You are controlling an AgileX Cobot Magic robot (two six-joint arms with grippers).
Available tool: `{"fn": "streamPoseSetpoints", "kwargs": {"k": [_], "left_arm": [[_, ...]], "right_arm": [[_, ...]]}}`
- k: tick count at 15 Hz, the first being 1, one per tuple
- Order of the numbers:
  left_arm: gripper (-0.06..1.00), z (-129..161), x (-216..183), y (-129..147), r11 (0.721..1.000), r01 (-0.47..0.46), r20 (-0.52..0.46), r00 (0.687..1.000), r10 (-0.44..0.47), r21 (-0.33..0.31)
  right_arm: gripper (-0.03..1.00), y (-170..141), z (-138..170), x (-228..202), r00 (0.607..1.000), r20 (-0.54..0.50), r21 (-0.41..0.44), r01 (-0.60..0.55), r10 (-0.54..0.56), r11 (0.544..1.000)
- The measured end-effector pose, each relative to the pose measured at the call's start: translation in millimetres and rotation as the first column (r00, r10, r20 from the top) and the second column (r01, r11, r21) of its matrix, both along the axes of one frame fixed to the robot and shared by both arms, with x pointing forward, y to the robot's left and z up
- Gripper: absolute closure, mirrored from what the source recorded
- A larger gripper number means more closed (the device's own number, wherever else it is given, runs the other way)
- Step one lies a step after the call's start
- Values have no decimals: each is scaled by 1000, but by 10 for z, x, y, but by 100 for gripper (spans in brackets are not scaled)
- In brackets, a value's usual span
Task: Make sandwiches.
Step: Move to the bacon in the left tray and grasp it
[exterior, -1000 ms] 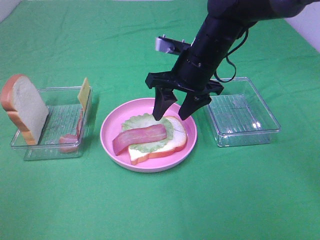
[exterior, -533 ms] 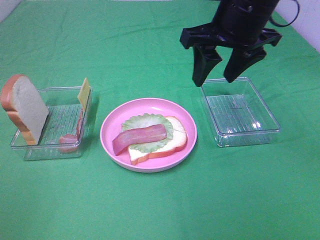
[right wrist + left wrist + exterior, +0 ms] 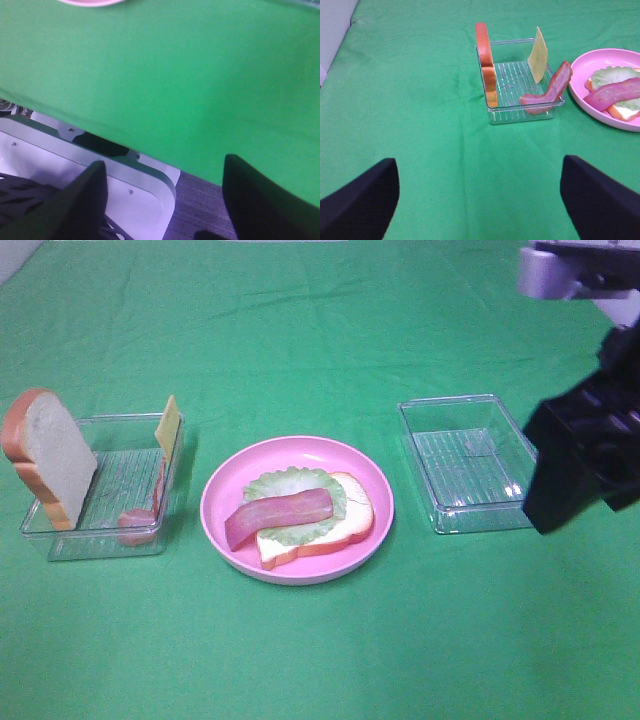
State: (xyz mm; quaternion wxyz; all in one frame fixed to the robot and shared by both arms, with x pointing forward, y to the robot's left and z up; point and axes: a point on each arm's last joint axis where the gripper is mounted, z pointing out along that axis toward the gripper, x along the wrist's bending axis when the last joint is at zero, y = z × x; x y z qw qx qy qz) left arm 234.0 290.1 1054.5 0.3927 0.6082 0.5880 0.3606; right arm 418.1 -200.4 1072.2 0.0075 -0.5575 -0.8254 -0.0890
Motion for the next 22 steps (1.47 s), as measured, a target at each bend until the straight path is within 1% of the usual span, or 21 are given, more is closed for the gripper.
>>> {"fn": "streamPoseSetpoints", "kwargs": {"k": [2, 3, 4, 6, 7, 8, 10, 11, 12, 13, 14, 15, 16, 18, 22], "left_arm": [[12, 0, 0, 0, 1000, 0, 0, 1000, 0, 0], [12, 0, 0, 0, 1000, 0, 0, 1000, 0, 0], [12, 0, 0, 0, 1000, 0, 0, 1000, 0, 0], [12, 0, 0, 0, 1000, 0, 0, 1000, 0, 0], [12, 0, 0, 0, 1000, 0, 0, 1000, 0, 0], [12, 0, 0, 0, 1000, 0, 0, 1000, 0, 0], [12, 0, 0, 0, 1000, 0, 0, 1000, 0, 0], [12, 0, 0, 0, 1000, 0, 0, 1000, 0, 0], [12, 0, 0, 0, 1000, 0, 0, 1000, 0, 0], [12, 0, 0, 0, 1000, 0, 0, 1000, 0, 0], [12, 0, 0, 0, 1000, 0, 0, 1000, 0, 0], [12, 0, 0, 0, 1000, 0, 0, 1000, 0, 0], [12, 0, 0, 0, 1000, 0, 0, 1000, 0, 0], [12, 0, 0, 0, 1000, 0, 0, 1000, 0, 0], [12, 1, 0, -5, 1000, 4, 0, 1000, -4, -6]], "right_arm": [[34, -223, -76, -454, 999, 33, 15, -1, 1, 1000], [34, -343, -140, -698, 997, 71, 29, -14, 11, 999], [34, -343, -140, -698, 997, 71, 29, -14, 11, 999], [34, -512, -242, -1040, 982, 179, 59, -72, 61, 996], [34, -572, -274, -1163, 968, 231, 64, -114, 97, 991], [34, -643, -305, -1308, 946, 300, 72, -153, 124, 986], [34, -735, -251, -1500, 892, 437, 110, -178, 114, 978], [34, -735, -251, -1500, 892, 437, 110, -178, 114, 978], [34, -752, -239, -1538, 880, 463, 121, -182, 107, 976], [34, -807, -222, -1653, 830, 549, 140, -206, 97, 969], [34, -838, -239, -1717, 797, 596, 144, -223, 95, 964], [34, -879, -256, -1808, 743, 664, 158, -246, 82, 956], [34, -910, -259, -1880, 705, 706, 171, -259, 65, 951], [34, -939, -266, -1943, 673, 738, 181, -268, 50, 946], [34, -937, -266, -1959, 670, 741, 191, -274, 45, 943]]}}
